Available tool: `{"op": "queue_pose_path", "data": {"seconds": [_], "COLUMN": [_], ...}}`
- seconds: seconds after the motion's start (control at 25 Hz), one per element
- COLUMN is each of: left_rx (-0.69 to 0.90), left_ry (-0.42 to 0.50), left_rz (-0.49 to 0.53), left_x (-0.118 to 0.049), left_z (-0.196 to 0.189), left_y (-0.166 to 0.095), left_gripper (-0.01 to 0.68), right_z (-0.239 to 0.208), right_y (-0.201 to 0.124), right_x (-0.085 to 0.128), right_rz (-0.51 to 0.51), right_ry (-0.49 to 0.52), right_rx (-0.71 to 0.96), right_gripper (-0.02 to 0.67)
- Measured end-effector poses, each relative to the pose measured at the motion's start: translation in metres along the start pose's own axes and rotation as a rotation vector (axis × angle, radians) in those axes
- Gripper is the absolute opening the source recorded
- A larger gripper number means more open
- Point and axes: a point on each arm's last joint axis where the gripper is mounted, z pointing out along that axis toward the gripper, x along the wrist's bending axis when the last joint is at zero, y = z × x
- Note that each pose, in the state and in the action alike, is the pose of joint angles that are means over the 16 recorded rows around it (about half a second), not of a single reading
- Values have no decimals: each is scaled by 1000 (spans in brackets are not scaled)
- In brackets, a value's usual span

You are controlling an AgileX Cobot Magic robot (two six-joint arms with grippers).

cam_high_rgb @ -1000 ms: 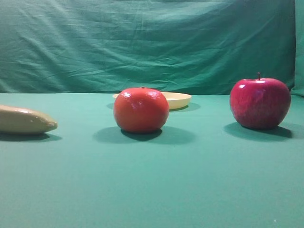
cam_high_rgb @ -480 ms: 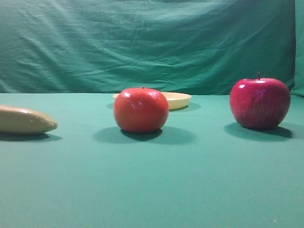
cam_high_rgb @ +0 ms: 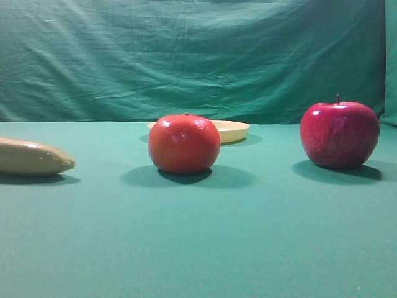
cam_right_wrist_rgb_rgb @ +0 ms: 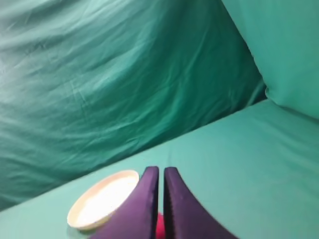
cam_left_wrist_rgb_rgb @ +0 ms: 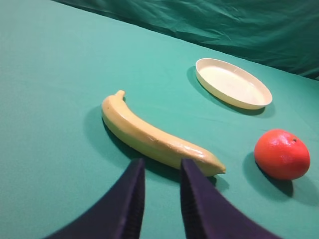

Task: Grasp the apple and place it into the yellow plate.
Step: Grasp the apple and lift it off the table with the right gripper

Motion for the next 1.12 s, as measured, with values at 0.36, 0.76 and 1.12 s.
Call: {"op": "queue_pose_path", "data": {"seconds": [0.36, 0.76, 1.12], "left_rx": [0, 0, 0], "left_ry": [0, 0, 0], "left_rz": [0, 0, 0], "left_x": [0, 0, 0], "left_z": [0, 0, 0], "left_y": [0, 0, 0], "left_gripper": [157, 157, 157], "right_z": [29, 111, 171], "right_y": [43, 67, 45], "right_x": [24, 39, 51], "right_rz": [-300, -435, -484], "right_ry": [-1, 47, 117], "right_rx": [336, 835, 1061], "right_gripper": [0, 0, 0]}}
